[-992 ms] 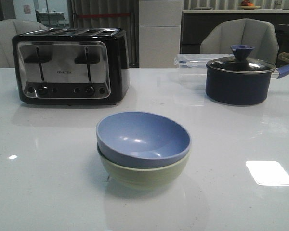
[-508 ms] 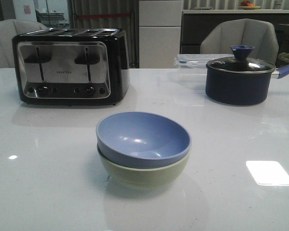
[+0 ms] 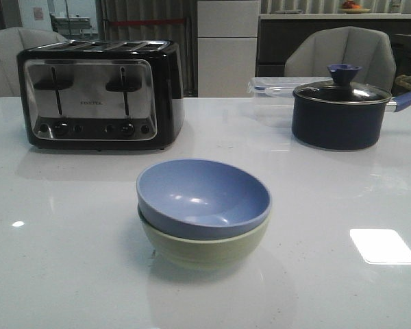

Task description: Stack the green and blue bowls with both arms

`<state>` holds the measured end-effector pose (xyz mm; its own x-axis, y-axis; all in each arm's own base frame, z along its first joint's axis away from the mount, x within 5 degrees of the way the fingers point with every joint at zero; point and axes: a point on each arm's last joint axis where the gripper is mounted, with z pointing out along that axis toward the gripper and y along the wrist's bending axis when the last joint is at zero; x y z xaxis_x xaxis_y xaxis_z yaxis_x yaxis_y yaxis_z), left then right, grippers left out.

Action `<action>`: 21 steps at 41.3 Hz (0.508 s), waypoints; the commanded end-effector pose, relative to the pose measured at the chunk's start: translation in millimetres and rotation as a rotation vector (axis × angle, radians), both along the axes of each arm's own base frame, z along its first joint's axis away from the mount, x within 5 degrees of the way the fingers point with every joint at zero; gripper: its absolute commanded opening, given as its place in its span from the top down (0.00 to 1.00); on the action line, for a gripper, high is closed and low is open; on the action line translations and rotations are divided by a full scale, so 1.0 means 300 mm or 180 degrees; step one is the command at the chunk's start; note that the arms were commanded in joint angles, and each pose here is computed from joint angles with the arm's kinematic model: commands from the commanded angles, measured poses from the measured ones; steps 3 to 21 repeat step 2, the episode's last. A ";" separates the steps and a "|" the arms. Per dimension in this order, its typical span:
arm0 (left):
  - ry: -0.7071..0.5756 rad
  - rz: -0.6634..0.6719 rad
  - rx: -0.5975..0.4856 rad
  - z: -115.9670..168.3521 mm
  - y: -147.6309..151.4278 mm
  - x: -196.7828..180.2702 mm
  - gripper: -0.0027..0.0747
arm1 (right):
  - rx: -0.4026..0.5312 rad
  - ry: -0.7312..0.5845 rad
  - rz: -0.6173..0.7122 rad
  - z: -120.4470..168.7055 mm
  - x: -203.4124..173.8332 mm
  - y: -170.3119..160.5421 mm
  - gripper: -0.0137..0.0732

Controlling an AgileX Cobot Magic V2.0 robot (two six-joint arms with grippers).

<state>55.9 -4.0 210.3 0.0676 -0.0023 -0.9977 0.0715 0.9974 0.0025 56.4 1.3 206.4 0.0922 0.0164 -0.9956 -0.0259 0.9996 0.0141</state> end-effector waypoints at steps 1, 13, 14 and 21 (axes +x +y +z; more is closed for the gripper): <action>-0.0318 0.0003 -0.0063 0.024 0.001 -0.008 0.85 | -0.0004 -0.0349 -0.0048 0.033 -0.010 -0.004 0.78; -0.0318 0.0003 -0.0063 0.024 0.001 -0.008 0.85 | -0.0004 -0.0349 -0.0048 0.033 -0.010 -0.004 0.78; -0.0318 0.0003 -0.0063 0.024 0.001 -0.008 0.85 | -0.0004 -0.0349 -0.0048 0.033 -0.010 -0.004 0.78; -0.0318 0.0003 -0.0063 0.024 0.001 -0.008 0.85 | -0.0004 -0.0349 -0.0048 0.033 -0.010 -0.004 0.78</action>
